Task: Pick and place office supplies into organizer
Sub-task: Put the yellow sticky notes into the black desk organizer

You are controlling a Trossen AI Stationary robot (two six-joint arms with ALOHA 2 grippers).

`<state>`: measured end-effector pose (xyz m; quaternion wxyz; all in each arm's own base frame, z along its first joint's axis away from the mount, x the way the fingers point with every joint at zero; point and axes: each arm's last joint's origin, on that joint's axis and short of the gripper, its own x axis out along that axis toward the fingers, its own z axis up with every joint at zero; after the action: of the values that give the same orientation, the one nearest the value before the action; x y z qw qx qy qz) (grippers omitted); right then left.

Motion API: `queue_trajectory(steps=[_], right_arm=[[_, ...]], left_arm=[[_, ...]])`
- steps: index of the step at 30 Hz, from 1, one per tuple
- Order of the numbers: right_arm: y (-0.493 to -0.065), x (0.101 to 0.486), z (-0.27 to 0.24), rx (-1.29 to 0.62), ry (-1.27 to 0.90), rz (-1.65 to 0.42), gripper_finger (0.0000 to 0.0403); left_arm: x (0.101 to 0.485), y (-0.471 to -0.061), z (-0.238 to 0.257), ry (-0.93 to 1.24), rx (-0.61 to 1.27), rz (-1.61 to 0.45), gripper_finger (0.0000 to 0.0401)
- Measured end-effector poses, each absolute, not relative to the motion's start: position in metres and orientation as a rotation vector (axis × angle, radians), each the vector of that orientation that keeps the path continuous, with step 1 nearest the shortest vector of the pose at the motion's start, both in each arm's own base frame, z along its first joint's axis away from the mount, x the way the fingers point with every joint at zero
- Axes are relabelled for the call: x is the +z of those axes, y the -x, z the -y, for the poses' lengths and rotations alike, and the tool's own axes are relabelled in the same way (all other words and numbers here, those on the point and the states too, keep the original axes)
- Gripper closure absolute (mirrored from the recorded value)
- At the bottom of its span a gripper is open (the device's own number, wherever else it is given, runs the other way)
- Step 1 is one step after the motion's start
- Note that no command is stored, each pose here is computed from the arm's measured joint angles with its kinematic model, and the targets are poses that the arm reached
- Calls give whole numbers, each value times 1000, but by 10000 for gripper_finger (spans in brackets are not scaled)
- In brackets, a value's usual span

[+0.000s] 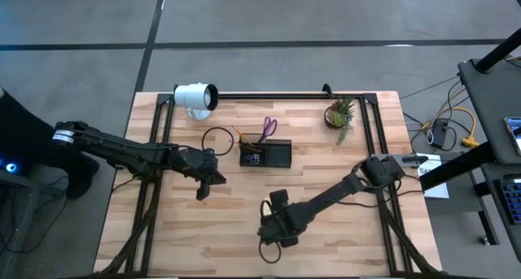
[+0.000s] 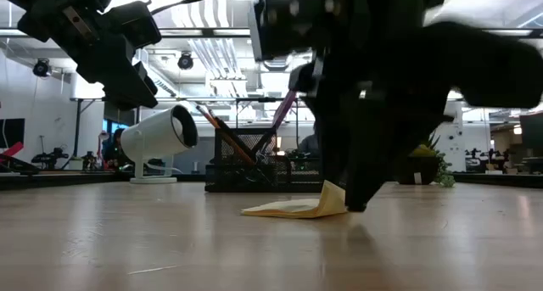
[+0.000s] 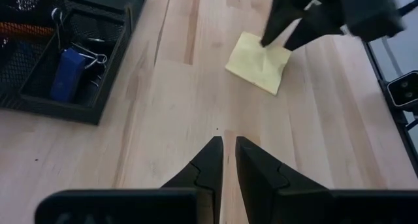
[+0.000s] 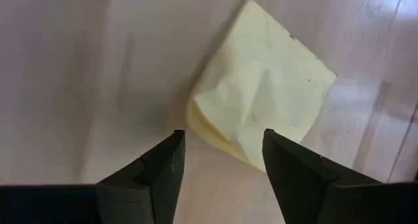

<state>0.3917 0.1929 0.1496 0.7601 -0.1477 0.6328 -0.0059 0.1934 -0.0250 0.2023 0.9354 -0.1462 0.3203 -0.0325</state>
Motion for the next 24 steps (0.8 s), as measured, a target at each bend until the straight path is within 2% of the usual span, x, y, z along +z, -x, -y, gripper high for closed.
queue_trajectory(steps=[7,16,19,24], right_arm=[[-396,141,-185,49,355,-1358,247],[-404,141,-178,102,365,-1329,354],[-407,141,-170,67,326,-1331,386],[-415,159,-149,-118,156,-1304,394]], left_arm=[[202,-193,25,302,-65,-655,374],[202,-193,25,304,-64,-656,374],[202,-193,25,305,-64,-656,374],[202,-193,25,305,-64,-656,374]])
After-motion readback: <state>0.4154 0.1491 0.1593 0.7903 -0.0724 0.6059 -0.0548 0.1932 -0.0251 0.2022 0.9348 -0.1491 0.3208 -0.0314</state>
